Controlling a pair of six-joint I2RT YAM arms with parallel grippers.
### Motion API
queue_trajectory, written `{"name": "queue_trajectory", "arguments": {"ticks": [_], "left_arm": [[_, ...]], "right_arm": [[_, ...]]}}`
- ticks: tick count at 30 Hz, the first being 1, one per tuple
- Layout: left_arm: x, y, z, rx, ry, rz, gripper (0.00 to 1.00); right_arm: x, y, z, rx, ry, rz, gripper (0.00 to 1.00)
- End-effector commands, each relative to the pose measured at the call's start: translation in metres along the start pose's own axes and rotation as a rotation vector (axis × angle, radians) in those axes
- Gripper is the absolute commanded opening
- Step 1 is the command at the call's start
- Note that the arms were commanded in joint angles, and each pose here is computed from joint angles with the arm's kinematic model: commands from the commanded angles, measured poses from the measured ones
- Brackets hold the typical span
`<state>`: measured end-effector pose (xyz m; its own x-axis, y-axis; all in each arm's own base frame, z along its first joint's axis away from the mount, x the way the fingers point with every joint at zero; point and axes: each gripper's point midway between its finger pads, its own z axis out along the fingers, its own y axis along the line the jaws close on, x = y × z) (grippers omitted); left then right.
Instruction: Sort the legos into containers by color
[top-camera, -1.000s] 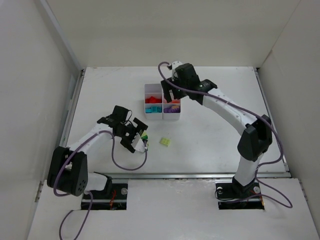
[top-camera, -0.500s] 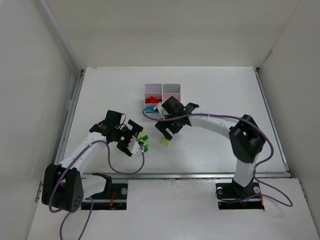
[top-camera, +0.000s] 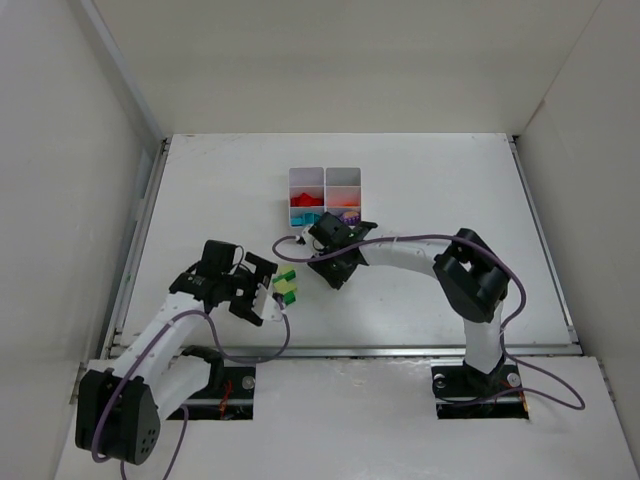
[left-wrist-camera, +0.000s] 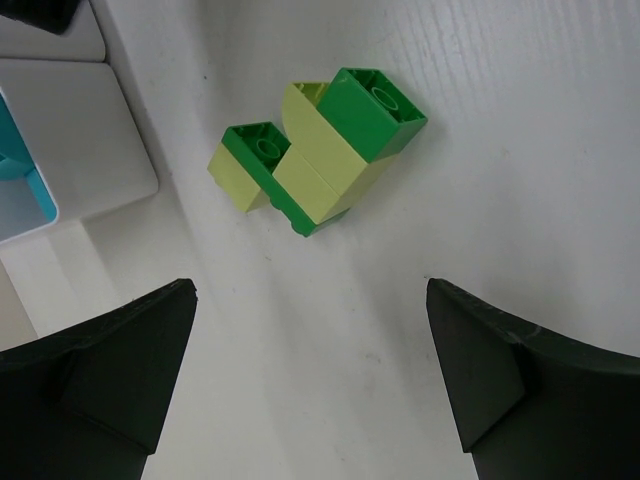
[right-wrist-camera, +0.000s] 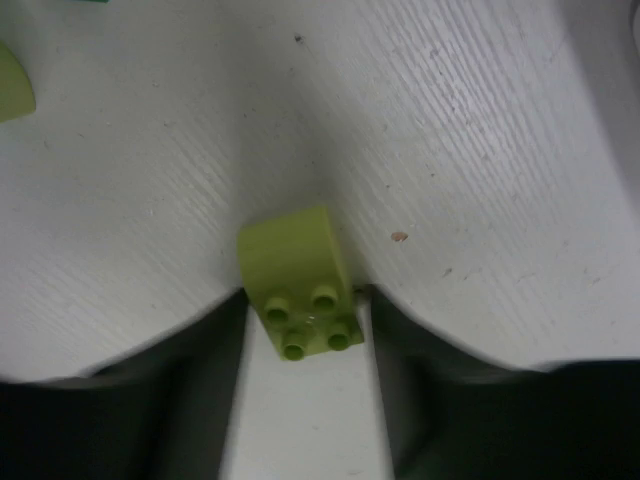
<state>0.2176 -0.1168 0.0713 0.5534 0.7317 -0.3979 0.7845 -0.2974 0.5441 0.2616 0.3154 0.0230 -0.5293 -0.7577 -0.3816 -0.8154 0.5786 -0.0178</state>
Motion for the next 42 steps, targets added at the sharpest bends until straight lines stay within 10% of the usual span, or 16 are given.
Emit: {"name": "queue_trajectory", "arguments": {"ticks": [1,5,18,27,42], "left_arm": [[0.002,-0.007,-0.001,-0.013,0.014,-0.032,1.0],[0.004,-0.01,-0.002,-0.029,0.024,-0.059,1.0],[0.008,0.012,-0.002,-0.111,0.035,-0.1,1.0],[0.008,0.022,-0.003,-0.135,0.031,-0.145,1.0],[0.015,0.016,0.001,-0.15,0.055,-0.195,1.0]], "right_arm": [[-0.008,-0.001,0.007,0.016,-0.018,0.021,0.42],[-0.019,0.001,-0.006,0.002,-0.068,0.021,0.0],[-0.21,-0.064,-0.142,0.205,-0.663,0.266,0.0],[-0.242,-0.136,-0.116,0.579,-0.642,0.208,0.0],[-0.237,-0.147,-0.087,0.651,-0.61,0.137,0.01]]}}
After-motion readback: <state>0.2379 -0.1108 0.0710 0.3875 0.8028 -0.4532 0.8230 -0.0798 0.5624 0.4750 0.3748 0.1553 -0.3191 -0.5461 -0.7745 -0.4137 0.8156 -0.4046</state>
